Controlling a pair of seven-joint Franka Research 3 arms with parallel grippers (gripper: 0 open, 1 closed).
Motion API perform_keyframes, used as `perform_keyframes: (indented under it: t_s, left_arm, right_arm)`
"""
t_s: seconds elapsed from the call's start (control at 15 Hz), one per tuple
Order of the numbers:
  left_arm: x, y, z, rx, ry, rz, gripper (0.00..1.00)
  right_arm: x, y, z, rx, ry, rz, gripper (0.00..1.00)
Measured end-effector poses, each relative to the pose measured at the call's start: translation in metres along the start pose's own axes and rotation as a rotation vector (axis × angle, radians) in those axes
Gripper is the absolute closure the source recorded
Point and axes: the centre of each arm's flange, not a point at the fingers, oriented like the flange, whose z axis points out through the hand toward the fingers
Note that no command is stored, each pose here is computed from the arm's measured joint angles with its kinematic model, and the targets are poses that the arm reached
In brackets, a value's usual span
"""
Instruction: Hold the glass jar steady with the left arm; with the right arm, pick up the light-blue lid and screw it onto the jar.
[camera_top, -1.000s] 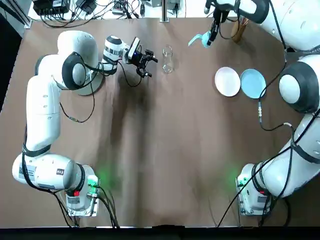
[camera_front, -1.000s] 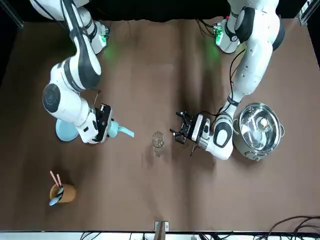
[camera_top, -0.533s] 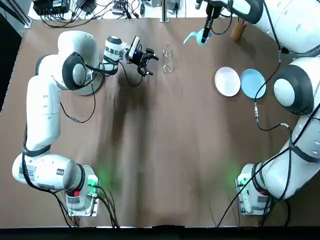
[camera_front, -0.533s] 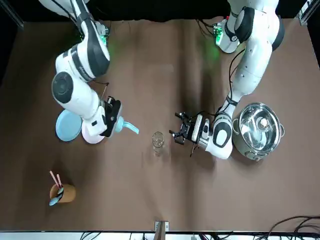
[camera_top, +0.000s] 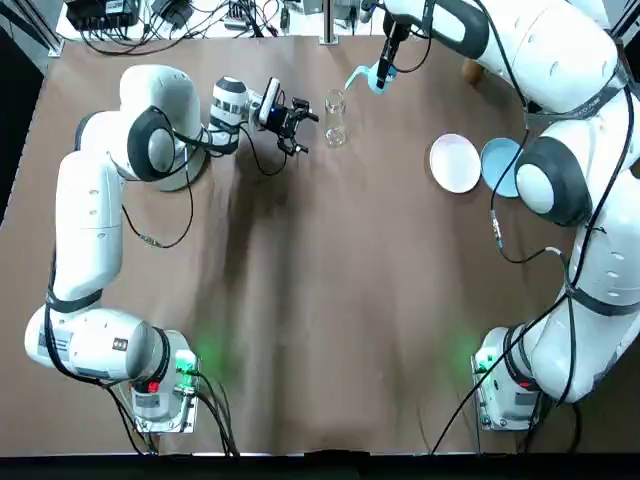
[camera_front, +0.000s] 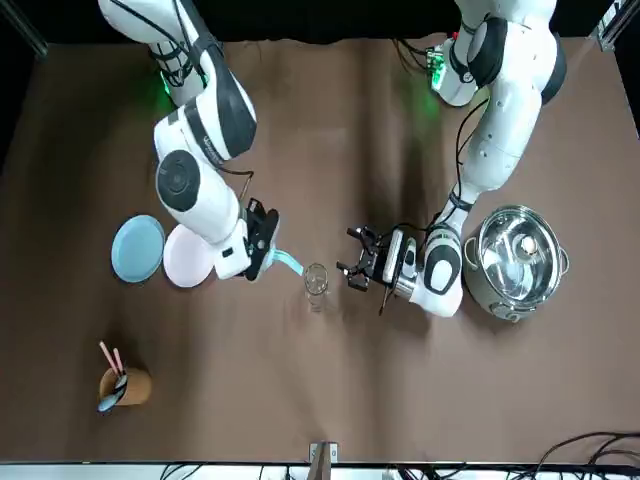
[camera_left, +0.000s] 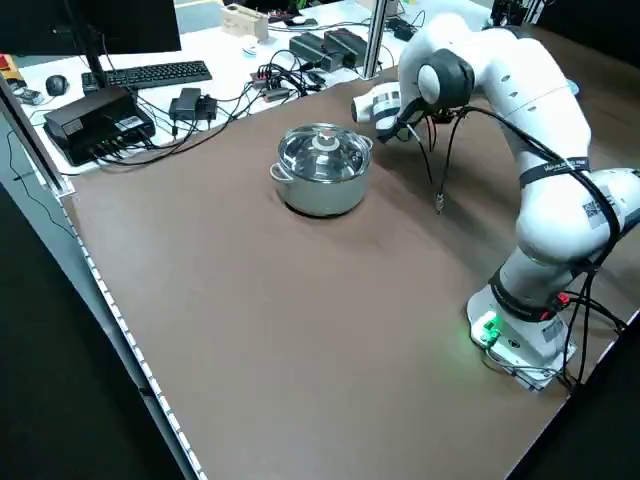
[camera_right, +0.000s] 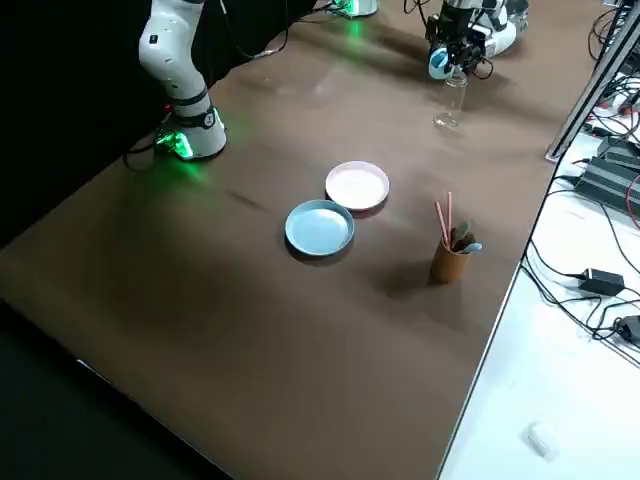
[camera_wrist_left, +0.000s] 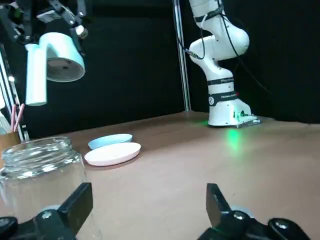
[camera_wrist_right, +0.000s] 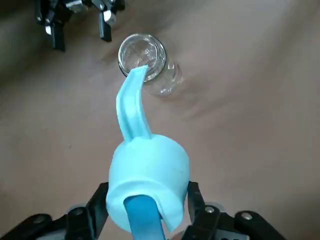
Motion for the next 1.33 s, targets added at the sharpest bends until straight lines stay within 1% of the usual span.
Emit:
perform_keyframes:
  t_s: [0.13, 0.33, 0.47, 0.67, 0.87, 1.33]
  left_arm:
    - [-0.01, 0.005, 0.009, -0.002, 0.005, 0.031, 0.0]
    - [-0.021, 0.006, 0.017, 0.018, -0.032, 0.037, 0.0]
    - [-0.023, 0.002, 0.021, 0.048, -0.063, 0.036, 0.0]
    - [-0.03, 0.002, 0.028, 0.076, -0.074, 0.023, 0.0]
    - [-0.033, 0.002, 0.027, 0.093, -0.074, 0.017, 0.0]
    - [-0.033, -0.001, 0.01, 0.117, -0.084, 0.017, 0.0]
  right_arm:
    - [0.007, -0.004, -0.001, -0.006, 0.006, -0.011, 0.33]
    - [0.013, -0.009, -0.007, -0.013, 0.016, -0.041, 0.33]
    - [0.018, -0.016, -0.008, -0.018, 0.021, -0.117, 0.33]
    - [0.027, -0.027, -0.007, -0.026, 0.028, -0.227, 0.33]
    - [0.035, -0.037, -0.003, -0.031, 0.029, -0.321, 0.33]
    - [0.037, -0.038, -0.001, -0.039, 0.023, -0.399, 0.33]
